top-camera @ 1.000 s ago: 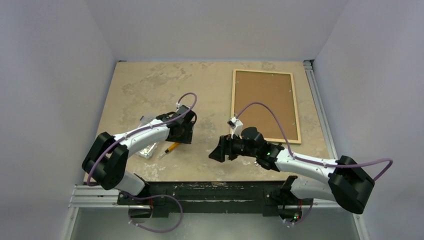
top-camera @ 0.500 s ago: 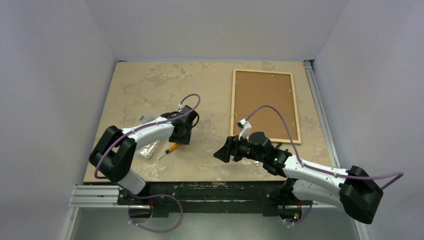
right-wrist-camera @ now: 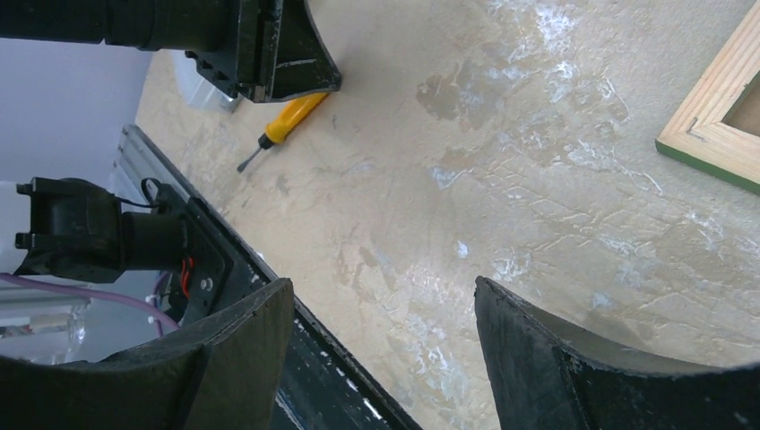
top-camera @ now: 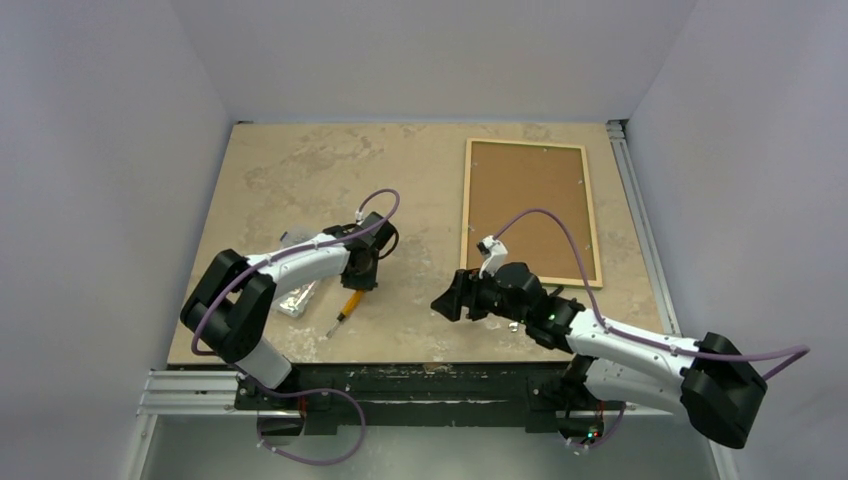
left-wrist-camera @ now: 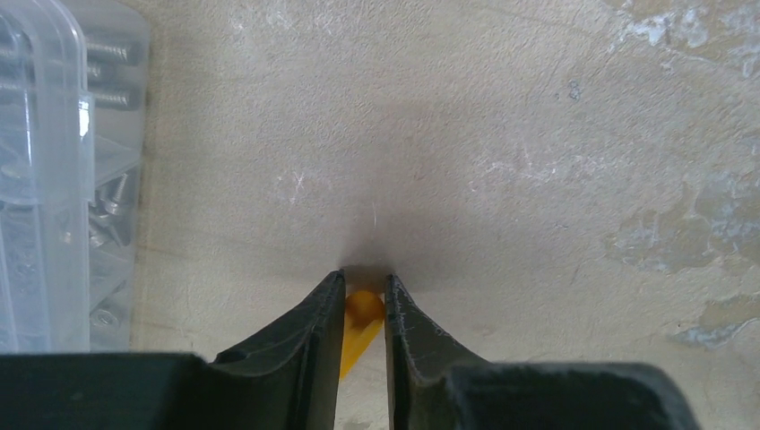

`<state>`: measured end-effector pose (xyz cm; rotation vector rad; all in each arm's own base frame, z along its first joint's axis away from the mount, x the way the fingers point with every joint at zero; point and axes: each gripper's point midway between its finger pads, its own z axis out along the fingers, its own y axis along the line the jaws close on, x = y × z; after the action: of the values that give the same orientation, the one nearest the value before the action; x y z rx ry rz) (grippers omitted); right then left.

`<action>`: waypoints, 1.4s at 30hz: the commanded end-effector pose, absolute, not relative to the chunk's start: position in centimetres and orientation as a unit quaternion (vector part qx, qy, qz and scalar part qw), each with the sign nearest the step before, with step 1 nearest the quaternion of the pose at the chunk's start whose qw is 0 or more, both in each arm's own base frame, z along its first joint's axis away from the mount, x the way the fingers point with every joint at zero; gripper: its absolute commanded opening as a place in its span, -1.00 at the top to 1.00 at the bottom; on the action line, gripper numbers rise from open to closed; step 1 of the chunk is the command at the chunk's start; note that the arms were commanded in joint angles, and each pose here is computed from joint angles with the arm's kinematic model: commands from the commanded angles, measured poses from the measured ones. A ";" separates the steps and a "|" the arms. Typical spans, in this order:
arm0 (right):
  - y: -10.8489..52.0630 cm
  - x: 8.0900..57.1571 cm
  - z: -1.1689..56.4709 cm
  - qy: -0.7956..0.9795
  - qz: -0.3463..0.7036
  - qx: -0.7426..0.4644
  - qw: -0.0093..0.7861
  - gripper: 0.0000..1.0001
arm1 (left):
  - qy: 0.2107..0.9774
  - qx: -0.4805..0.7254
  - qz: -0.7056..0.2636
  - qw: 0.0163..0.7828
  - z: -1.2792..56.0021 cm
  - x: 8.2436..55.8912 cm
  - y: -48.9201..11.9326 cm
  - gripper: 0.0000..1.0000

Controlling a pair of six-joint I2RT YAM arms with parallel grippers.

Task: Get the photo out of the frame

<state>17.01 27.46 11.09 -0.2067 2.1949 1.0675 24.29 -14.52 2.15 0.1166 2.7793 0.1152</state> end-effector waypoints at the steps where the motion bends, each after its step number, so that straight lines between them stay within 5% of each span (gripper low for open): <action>1: 28.2 18.2 12.7 0.837 0.405 -0.081 0.358 -0.46 | 0.982 0.044 0.030 0.183 2.7 24.3 -15.0 0.67; 10: 29.0 18.5 11.5 0.851 0.387 -0.099 0.341 -0.51 | 0.977 0.069 -0.001 0.202 4.0 24.9 -16.5 0.89; 12: 29.1 18.7 10.9 0.858 0.375 -0.106 0.334 -0.50 | 0.976 0.064 -0.005 0.207 4.6 25.1 -16.8 0.65; 17: 29.4 18.8 10.2 0.866 0.362 -0.119 0.324 -0.51 | 0.974 0.028 -0.030 0.225 7.1 24.7 -16.9 -0.35; 21: 29.6 18.7 9.9 0.867 0.363 -0.127 0.317 -0.51 | 0.968 -0.022 -0.050 0.243 9.7 23.9 -16.5 -0.64; 35: 29.5 18.8 9.8 0.871 0.359 -0.116 0.314 -0.48 | 0.972 -0.140 -0.132 0.132 5.0 20.6 -21.0 -0.41; 42: 28.1 19.1 10.8 0.875 0.339 -0.099 0.331 -0.48 | 0.980 -0.155 -0.091 0.088 1.6 19.5 -20.5 -0.18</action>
<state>18.00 28.11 7.94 -0.2964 2.3615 0.8954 19.79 -20.07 2.73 -0.4063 2.8931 -0.2697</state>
